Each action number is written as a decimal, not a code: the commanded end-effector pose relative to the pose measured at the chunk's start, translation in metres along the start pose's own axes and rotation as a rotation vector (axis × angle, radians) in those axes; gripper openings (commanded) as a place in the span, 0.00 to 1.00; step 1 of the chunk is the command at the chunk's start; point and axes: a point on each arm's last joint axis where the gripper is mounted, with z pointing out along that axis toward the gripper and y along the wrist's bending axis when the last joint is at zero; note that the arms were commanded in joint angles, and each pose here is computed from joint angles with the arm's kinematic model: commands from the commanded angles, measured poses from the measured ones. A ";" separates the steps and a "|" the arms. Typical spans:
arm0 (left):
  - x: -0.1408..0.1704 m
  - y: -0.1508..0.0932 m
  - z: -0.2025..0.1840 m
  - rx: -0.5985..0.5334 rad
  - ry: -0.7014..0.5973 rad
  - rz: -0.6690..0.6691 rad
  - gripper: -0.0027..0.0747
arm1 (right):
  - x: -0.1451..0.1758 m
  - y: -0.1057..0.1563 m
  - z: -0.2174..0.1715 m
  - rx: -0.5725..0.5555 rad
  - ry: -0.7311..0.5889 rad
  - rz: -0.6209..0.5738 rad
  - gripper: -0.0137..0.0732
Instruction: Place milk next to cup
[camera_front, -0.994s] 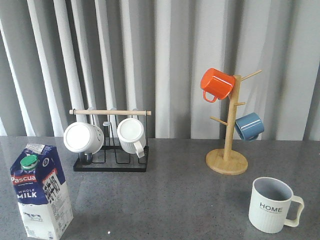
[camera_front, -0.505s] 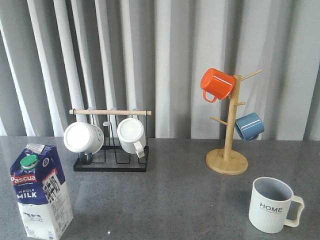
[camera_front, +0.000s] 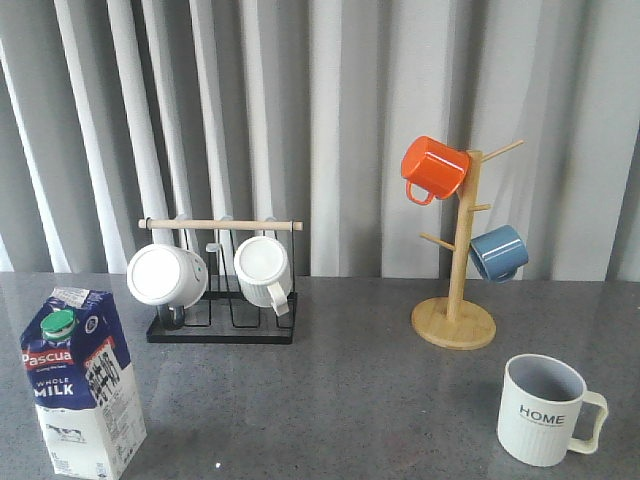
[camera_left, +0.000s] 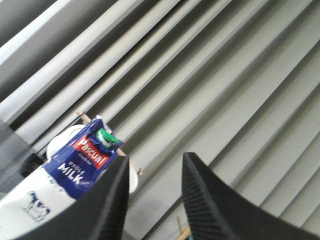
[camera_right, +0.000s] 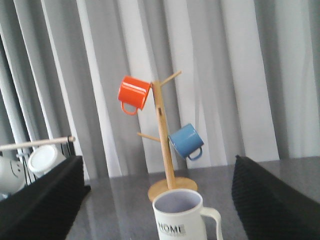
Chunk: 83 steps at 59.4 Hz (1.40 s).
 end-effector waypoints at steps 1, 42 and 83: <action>-0.015 -0.017 0.000 0.137 -0.109 -0.068 0.48 | -0.026 0.003 0.002 -0.013 -0.156 0.052 0.84; -0.082 -0.119 0.041 0.161 -0.023 0.393 0.52 | -0.056 0.006 0.162 0.064 0.607 -0.274 0.76; -0.082 -0.118 0.041 0.150 -0.019 0.401 0.52 | 0.052 -0.033 0.227 0.219 0.964 -0.285 0.74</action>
